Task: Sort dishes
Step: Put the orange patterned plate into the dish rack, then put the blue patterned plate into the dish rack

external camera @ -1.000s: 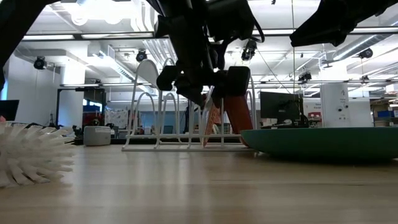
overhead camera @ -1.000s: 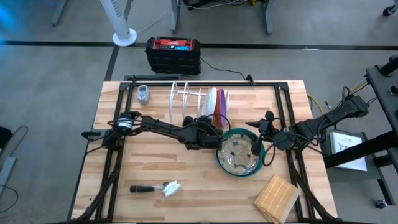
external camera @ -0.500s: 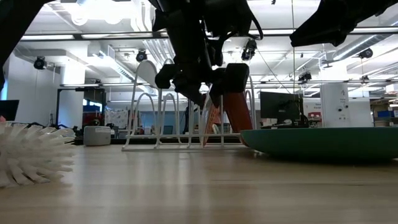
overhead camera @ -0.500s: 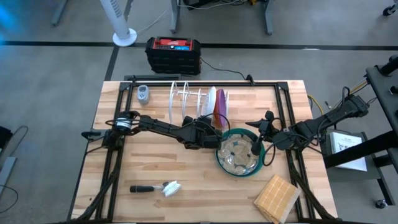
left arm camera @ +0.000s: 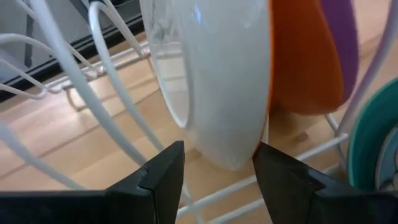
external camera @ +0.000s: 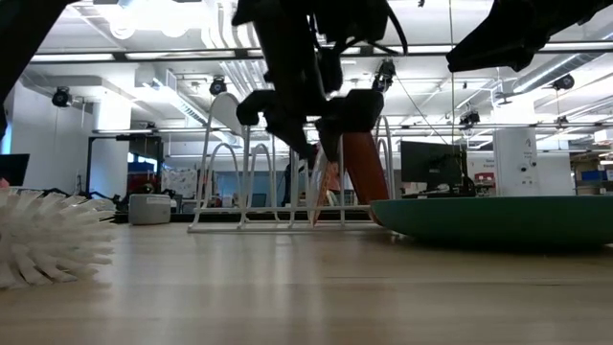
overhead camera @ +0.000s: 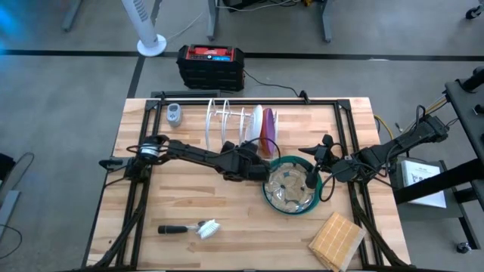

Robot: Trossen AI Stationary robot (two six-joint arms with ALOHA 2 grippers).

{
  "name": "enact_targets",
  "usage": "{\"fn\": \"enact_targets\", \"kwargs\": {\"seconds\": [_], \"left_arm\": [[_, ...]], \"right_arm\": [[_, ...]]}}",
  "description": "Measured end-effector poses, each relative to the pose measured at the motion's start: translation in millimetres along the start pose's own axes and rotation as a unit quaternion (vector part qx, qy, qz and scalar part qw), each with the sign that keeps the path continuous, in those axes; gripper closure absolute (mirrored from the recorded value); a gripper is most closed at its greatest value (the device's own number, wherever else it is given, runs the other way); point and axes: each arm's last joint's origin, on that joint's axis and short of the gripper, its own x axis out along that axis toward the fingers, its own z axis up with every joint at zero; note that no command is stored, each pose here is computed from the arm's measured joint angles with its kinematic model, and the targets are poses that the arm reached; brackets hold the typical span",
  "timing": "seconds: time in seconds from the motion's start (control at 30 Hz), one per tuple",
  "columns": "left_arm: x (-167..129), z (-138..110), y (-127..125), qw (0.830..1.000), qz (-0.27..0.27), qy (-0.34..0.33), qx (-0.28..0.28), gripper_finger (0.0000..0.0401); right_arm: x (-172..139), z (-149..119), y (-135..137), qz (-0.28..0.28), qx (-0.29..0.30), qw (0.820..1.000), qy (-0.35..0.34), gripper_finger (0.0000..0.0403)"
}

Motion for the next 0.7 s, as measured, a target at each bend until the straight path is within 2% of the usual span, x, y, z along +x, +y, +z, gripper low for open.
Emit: {"fn": "enact_targets", "kwargs": {"seconds": [0.2,0.7], "left_arm": [[-9.1,7.3,2.7,1.000,0.013,0.008,0.015,0.0222],[-54.9,0.5,5.2,0.998,0.028,0.033,0.051,0.0222]], "right_arm": [[0.0,0.0,0.0,0.000,0.000,1.000,0.000,0.0222],[0.0,0.0,0.0,0.000,0.000,1.000,0.000,0.0222]]}}
